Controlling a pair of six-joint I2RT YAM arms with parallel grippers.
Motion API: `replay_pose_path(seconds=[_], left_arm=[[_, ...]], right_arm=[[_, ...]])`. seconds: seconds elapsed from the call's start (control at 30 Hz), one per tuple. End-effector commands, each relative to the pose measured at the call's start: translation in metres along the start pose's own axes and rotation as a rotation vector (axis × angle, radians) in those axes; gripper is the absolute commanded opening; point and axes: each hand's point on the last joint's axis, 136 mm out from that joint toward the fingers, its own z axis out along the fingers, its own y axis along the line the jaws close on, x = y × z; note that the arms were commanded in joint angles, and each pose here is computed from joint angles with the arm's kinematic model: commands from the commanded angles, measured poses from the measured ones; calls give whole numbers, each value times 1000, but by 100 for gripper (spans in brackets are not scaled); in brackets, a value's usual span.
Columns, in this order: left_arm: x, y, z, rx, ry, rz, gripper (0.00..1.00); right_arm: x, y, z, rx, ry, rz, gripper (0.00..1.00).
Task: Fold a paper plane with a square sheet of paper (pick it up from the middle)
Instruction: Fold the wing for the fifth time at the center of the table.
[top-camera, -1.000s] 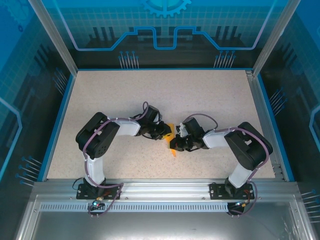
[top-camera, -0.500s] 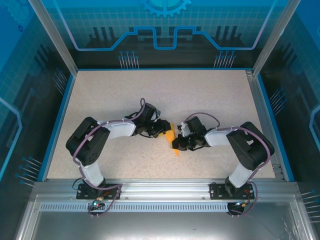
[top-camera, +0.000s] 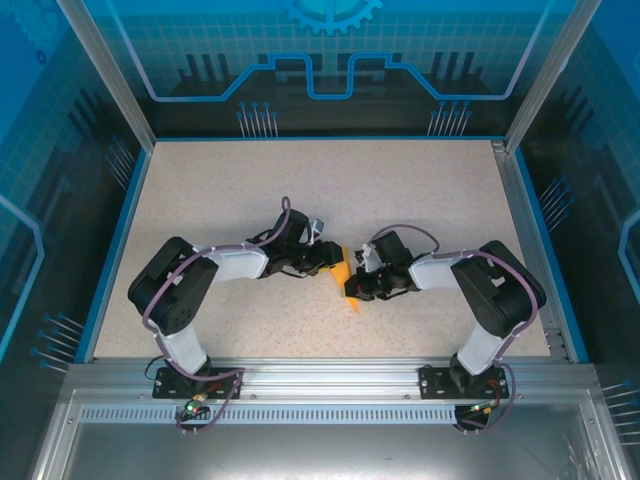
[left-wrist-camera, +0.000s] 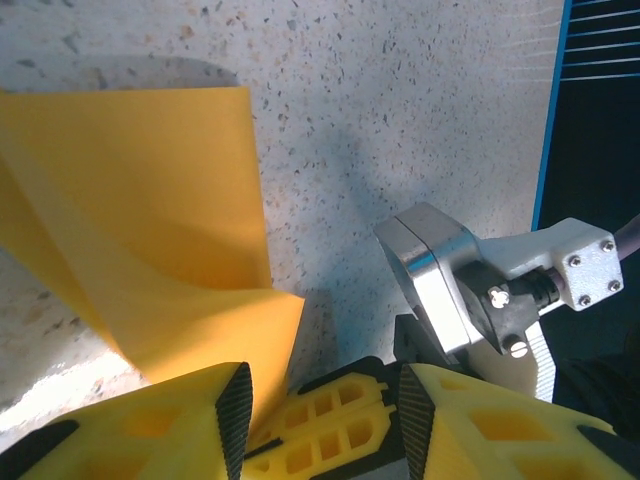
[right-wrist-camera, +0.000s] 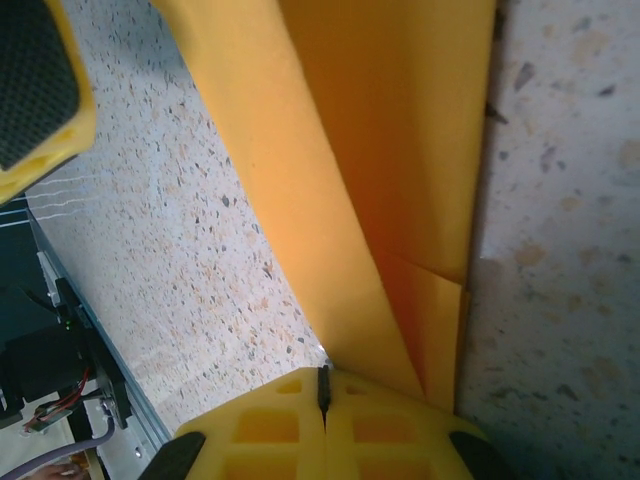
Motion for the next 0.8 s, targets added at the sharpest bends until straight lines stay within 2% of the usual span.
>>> replay_pose_path(seconds=[0.0,0.13,0.23,0.53,0.77], left_arm=[[-5,-14,5,75,9,63,46],[-2,-10,13,81,36,59,46],[-3,5,17,25,30,40,46],[-38,41,16,-69,-48,-35,46],[-51,73,10,-158,-52,-96,45]], right_arm=[[30,-59,7,199,74,128,3],[30,-61,9,202,80,134,3],[30,-61,10,199,83,137,3],[46,-71,10,222,129,138,0],[48,-69,6,229,142,124,0]])
